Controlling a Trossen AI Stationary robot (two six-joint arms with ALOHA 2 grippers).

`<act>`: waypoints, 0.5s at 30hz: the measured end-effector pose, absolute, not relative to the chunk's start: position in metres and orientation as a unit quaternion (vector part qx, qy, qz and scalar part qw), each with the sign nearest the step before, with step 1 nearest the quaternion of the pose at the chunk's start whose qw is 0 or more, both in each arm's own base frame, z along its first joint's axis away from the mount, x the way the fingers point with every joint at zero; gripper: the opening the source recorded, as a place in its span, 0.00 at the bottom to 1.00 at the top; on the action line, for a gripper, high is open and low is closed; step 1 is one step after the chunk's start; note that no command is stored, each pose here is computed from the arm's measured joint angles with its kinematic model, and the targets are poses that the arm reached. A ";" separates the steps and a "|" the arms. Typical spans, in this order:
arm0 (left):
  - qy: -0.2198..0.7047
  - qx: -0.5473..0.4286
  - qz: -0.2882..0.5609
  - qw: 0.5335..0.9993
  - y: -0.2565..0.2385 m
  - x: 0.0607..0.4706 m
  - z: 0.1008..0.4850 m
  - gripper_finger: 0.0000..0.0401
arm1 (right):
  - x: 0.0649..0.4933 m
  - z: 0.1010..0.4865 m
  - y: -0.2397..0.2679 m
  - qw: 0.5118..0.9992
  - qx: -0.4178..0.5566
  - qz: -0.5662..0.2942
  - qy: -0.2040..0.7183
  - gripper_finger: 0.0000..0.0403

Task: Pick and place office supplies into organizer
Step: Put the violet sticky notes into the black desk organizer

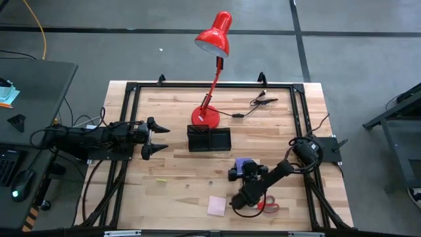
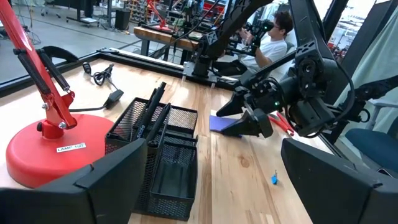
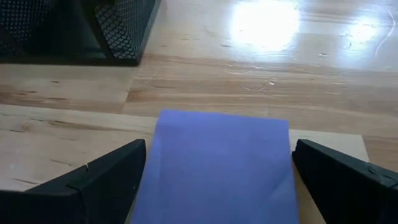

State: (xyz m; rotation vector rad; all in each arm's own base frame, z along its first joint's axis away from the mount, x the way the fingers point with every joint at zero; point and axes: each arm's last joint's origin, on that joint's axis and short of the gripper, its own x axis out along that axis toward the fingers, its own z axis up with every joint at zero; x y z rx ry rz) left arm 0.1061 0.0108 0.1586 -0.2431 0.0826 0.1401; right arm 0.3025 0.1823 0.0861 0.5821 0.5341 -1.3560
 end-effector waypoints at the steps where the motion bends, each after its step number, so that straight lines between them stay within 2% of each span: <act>1: 0.041 -0.121 0.070 0.989 0.011 0.106 0.159 0.89 | 0.303 0.086 0.182 0.707 0.263 -0.610 0.242 0.99; 15: 0.041 -0.121 0.070 0.989 0.011 0.106 0.159 0.89 | 0.309 0.085 0.179 0.697 0.270 -0.606 0.273 0.99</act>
